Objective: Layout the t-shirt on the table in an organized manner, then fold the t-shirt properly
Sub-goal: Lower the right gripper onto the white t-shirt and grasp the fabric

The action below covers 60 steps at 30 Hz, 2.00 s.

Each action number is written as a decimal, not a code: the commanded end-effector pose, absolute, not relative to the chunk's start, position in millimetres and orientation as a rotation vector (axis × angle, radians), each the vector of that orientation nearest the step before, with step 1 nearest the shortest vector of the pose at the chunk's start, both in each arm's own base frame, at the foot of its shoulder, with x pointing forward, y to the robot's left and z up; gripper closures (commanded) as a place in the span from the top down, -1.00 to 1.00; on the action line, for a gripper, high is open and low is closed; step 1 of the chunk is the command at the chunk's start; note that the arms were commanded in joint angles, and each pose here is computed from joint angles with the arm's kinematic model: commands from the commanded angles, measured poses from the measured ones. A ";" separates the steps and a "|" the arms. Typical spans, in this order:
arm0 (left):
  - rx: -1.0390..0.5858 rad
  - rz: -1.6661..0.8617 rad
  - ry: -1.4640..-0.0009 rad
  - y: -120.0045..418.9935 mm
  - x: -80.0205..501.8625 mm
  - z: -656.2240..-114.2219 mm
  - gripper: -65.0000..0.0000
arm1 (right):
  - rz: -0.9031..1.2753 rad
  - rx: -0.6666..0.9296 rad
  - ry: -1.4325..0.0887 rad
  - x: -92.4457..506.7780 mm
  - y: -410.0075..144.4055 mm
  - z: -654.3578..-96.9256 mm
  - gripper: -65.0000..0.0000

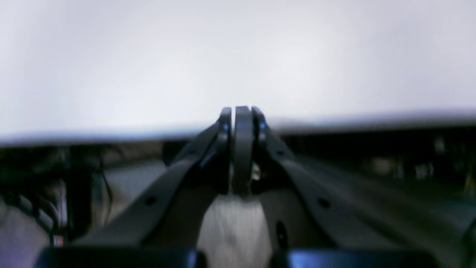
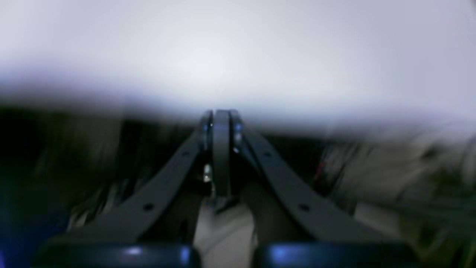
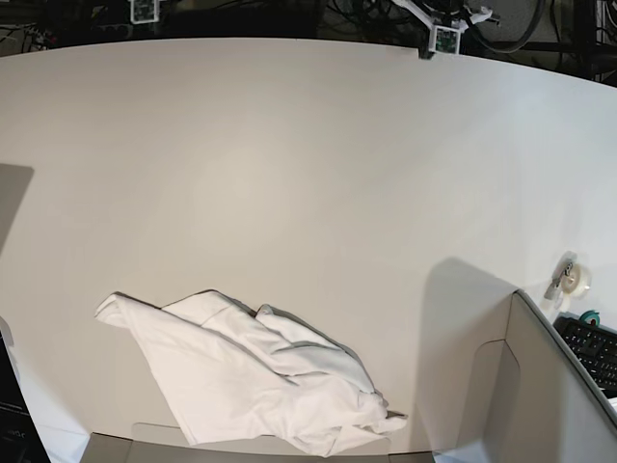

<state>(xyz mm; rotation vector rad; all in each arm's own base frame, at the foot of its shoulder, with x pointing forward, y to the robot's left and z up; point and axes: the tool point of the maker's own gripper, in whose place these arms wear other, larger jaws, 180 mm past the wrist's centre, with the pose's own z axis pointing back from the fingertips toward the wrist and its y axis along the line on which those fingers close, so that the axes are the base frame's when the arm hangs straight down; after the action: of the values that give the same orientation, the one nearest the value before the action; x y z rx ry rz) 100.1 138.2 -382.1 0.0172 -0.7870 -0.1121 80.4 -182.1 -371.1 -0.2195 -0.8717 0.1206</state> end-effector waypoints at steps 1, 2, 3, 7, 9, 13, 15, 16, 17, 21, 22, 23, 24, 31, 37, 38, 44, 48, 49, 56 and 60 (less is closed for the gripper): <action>0.031 -0.120 -0.822 140.3 106.4 -371.3 -1.00 | 0.139 -0.229 -0.931 90.7 -180.6 -350.4 -0.99; 0.033 -0.122 -0.829 140.5 107.9 -370.6 -1.00 | 0.144 -0.242 -0.969 98.7 -182.3 -339.1 -0.99; 0.036 -0.133 -0.844 141.9 113.8 -368.7 -1.00 | 0.146 -0.251 -0.986 102.0 -184.5 -336.0 -0.99; 0.047 -0.225 -0.885 150.0 131.0 -362.2 -1.00 | 0.129 -0.297 -1.071 135.2 -196.5 -325.4 -0.99; 0.059 -0.257 -0.921 153.9 144.6 -356.6 -1.00 | 0.105 -0.313 -1.102 160.1 -201.4 -321.9 -0.98; 0.084 -0.265 -1.009 157.8 182.6 -341.6 -0.99 | 0.036 -0.330 -1.135 217.3 -209.7 -309.5 -0.98; 0.089 -0.257 -1.019 158.4 196.4 -338.2 -0.93 | 0.000 -0.328 -1.151 246.8 -211.5 -298.4 -0.98; 0.078 -0.238 -1.033 157.9 207.2 -334.5 -0.87 | -0.019 -0.326 -1.156 261.9 -212.8 -292.0 -0.98; 0.059 -0.216 -1.038 156.9 215.7 -331.9 -0.81 | -0.036 -0.324 -1.168 275.7 -213.5 -283.7 -0.98; -0.070 -0.114 -1.009 148.5 249.1 -323.5 -0.55 | -0.078 -0.304 -1.240 325.3 -212.4 -250.3 -0.82; -0.106 -0.097 -0.996 144.8 258.7 -319.8 -0.49 | -0.081 -0.295 -1.263 338.7 -210.5 -242.8 -0.74; -0.145 -0.084 -0.995 140.1 268.1 -314.5 -0.44 | -0.080 -0.287 -1.272 350.9 -208.8 -241.2 -0.67; -0.176 -0.082 -0.993 135.6 274.6 -310.0 -0.41 | -0.084 -0.281 -1.267 362.1 -209.9 -243.6 -0.61; -0.227 -0.144 -1.050 123.1 299.3 -285.9 -0.40 | -0.080 -0.160 -1.213 435.7 -171.2 -272.3 -0.16; -0.235 -0.146 -1.037 120.0 298.4 -290.3 -0.39 | 0.100 -0.092 -1.166 485.7 -111.5 -306.1 0.26; -0.230 -0.142 -1.036 122.7 298.7 -291.0 -0.39 | 0.139 -0.076 -1.150 490.3 -100.8 -313.1 0.27; -0.222 -0.140 -1.021 125.5 296.1 -295.7 -0.39 | 0.187 -0.076 -1.039 496.6 -95.8 -349.8 0.27; -0.223 -0.138 -1.020 125.3 296.1 -296.2 -0.39 | 0.192 -0.081 -1.022 500.5 -96.5 -353.2 0.27; -0.224 -0.139 -1.020 124.7 296.0 -296.4 -0.39 | 0.192 -0.081 -1.023 501.4 -96.5 -352.2 0.27; -0.232 -0.143 -1.018 121.3 295.0 -296.8 -0.39 | 0.194 -0.089 -1.011 516.2 -98.6 -346.7 0.27; -0.228 -0.135 -1.002 123.9 290.0 -301.7 -0.39 | 0.207 -0.078 -0.985 520.8 -94.7 -357.3 0.23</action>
<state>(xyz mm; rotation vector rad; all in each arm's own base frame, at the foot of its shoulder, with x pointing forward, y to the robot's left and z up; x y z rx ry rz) 286.5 122.3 -311.3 -0.2335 -0.9650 -0.1301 505.8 -100.5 -380.3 -0.0850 -0.9254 0.2027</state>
